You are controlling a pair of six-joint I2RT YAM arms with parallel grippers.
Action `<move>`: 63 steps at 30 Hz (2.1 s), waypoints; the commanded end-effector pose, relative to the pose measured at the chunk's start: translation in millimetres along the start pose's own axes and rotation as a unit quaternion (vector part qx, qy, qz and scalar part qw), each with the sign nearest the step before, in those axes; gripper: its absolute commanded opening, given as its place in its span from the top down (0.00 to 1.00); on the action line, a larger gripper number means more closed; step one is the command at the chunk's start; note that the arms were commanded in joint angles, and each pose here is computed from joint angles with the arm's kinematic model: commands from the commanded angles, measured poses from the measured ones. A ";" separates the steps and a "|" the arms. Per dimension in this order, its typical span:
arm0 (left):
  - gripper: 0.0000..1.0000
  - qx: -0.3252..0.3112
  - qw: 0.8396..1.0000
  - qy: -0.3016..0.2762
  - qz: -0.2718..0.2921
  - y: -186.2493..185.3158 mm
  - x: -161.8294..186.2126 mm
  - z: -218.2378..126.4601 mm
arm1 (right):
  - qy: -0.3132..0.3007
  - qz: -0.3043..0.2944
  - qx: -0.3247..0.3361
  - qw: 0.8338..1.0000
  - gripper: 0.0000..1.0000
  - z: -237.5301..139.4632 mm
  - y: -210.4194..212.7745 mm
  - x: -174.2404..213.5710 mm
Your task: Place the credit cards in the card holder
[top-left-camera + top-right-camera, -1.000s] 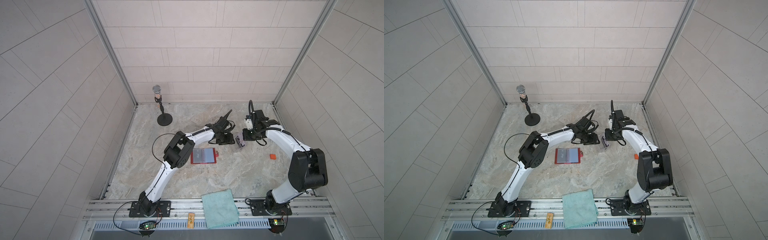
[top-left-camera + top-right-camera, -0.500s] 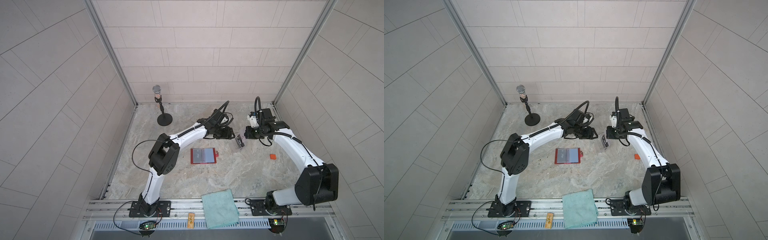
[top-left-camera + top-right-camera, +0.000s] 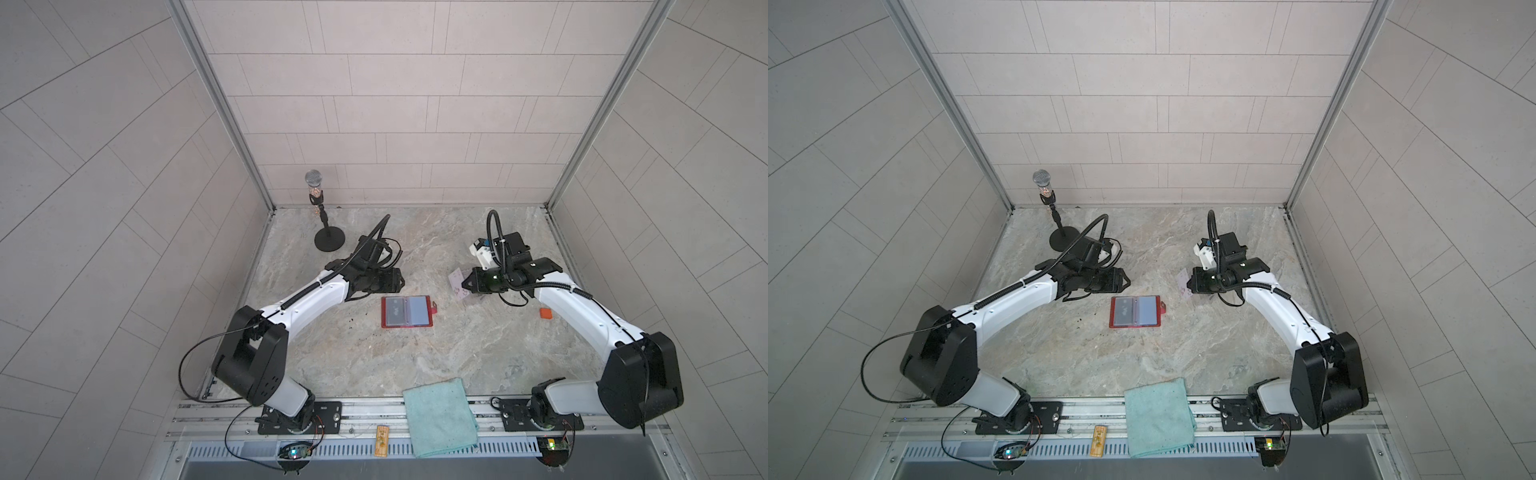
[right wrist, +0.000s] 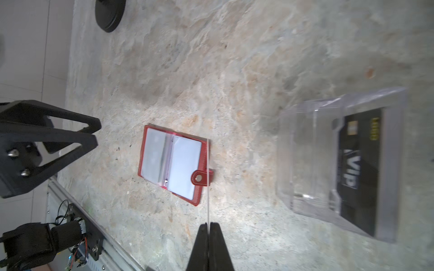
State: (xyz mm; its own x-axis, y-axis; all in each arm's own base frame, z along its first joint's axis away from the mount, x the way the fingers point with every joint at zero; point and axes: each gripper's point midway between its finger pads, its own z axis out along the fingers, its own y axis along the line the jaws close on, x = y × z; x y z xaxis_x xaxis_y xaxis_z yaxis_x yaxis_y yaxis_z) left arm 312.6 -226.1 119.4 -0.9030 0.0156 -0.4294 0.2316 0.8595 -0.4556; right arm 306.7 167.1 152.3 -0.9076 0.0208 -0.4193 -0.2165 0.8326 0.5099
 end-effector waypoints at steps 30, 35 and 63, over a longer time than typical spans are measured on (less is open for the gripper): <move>0.39 0.037 0.997 0.018 -0.068 47.8 78.4 43.0 | 0.062 0.062 -0.105 0.991 1.00 111.9 65.0 53.3; 0.39 0.039 0.996 0.022 -0.075 49.6 81.4 48.2 | 0.072 0.069 -0.114 0.989 1.00 121.1 65.5 57.7; 0.46 0.023 0.996 0.043 -0.078 59.8 93.8 57.7 | 0.070 0.071 -0.081 0.992 1.00 123.8 51.9 62.6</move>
State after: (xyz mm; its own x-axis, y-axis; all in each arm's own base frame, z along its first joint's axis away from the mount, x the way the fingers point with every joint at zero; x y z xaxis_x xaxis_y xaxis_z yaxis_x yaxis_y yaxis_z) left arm 276.4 -213.5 28.4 -0.9341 -0.0790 -0.3482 0.1492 0.7996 -0.5817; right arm 288.1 286.4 57.9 -0.9734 0.0460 -0.2243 -0.1271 0.7061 0.6966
